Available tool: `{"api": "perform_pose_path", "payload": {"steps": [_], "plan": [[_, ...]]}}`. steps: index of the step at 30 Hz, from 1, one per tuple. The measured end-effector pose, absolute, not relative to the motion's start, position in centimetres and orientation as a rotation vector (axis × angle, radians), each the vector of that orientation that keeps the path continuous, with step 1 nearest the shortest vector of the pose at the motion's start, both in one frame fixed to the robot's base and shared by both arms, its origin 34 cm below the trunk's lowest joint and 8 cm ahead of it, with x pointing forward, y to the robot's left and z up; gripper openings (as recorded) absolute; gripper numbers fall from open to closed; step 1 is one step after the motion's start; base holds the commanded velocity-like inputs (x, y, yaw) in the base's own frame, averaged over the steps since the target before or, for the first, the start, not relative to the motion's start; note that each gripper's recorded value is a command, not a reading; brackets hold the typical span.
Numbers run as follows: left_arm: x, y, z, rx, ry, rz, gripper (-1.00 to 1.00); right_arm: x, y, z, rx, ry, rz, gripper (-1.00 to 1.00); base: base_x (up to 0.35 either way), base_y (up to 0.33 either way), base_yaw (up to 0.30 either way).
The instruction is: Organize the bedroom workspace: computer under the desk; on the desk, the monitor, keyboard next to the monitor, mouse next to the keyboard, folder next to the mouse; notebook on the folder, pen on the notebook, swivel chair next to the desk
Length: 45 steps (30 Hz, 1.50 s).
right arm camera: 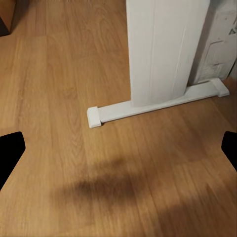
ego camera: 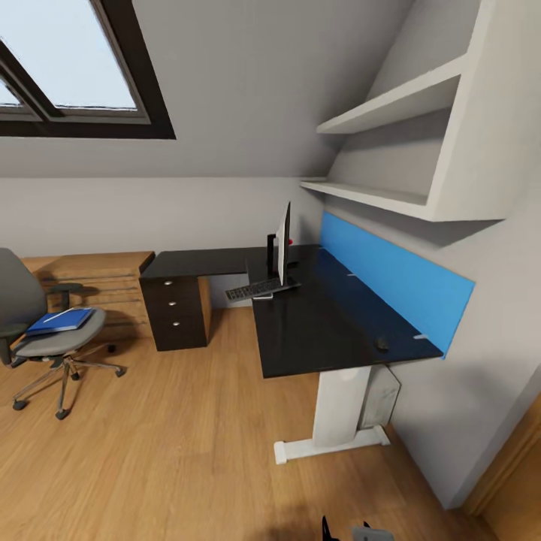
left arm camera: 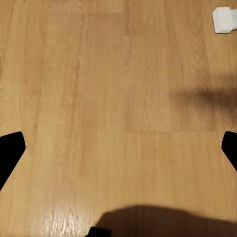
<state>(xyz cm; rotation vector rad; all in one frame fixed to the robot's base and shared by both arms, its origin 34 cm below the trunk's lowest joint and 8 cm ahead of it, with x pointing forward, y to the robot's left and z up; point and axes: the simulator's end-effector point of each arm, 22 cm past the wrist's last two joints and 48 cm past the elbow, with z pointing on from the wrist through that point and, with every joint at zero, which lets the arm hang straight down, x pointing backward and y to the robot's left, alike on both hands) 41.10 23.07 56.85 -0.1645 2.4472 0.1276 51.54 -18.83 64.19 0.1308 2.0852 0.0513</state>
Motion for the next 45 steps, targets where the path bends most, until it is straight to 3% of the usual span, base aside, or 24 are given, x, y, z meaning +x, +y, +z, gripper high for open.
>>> {"api": "perform_pose_path", "payload": {"steps": [36,45], "plan": [[41.3,23.6,62.4,-0.185,2.380,0.137,1.00,51.4,-19.1,69.2,0.132,2.068,0.047,1.00,0.000,0.000,0.000],[41.1,23.6,63.5,-0.186,2.380,0.137,1.00,55.5,-21.5,73.7,0.159,1.944,0.009,1.00,0.000,0.000,0.000]]}}
